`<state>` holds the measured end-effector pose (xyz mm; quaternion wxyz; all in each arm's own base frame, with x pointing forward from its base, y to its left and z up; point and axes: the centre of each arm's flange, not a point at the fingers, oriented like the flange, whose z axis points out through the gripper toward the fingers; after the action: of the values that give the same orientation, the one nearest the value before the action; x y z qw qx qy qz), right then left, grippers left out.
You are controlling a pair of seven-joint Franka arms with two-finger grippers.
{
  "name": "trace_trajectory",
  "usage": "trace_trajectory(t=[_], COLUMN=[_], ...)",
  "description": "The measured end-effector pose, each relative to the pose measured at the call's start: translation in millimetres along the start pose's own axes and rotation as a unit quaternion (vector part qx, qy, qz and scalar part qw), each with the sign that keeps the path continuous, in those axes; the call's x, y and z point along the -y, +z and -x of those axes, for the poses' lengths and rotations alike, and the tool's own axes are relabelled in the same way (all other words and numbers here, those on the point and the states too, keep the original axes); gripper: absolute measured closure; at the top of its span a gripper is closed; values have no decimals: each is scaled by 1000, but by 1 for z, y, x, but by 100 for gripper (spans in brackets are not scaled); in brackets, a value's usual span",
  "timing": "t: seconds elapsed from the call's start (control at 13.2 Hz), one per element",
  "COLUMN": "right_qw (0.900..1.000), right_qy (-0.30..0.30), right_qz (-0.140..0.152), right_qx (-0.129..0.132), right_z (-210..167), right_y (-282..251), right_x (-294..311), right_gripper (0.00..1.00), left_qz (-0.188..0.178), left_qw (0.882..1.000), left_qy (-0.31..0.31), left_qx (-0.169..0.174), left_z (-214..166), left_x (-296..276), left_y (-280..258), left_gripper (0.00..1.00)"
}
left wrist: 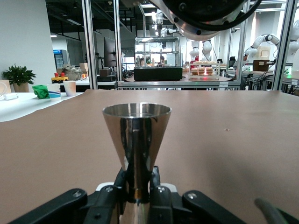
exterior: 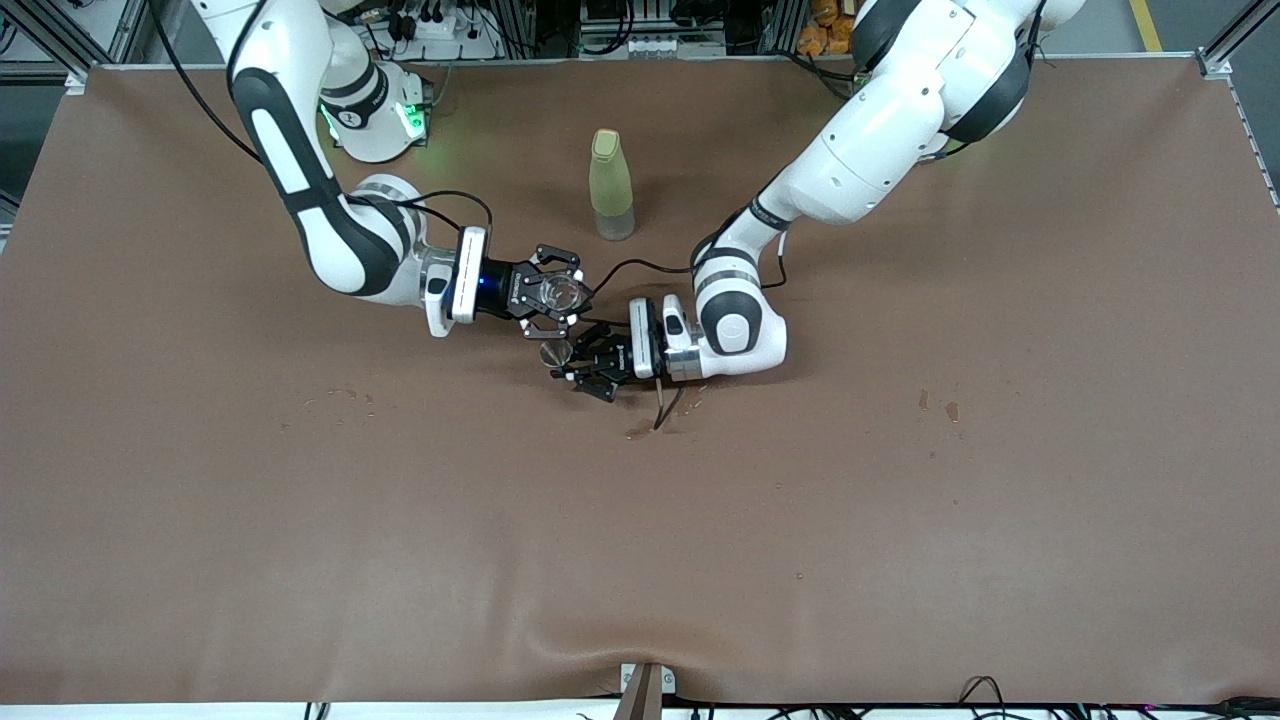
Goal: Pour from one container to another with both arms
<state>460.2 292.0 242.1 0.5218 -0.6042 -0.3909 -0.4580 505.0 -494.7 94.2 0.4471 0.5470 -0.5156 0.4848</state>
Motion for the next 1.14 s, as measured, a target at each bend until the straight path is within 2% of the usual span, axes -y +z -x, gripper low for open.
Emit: trace_trajectory(t=[0.61, 1.14], right_qw=[1000, 1000], right_qy=[-17, 12], right_qz=[18, 23], right_qx=[8, 6], right_z=[22, 29], right_y=[-11, -9], right_x=[-11, -13], right_gripper=[83, 83], left_qz=[3, 6], left_qw=[1000, 1000], left_qy=[-10, -12], left_qx=[14, 13], left_z=[17, 18], left_x=[-4, -8], left_y=[-13, -12], left_gripper=[79, 79])
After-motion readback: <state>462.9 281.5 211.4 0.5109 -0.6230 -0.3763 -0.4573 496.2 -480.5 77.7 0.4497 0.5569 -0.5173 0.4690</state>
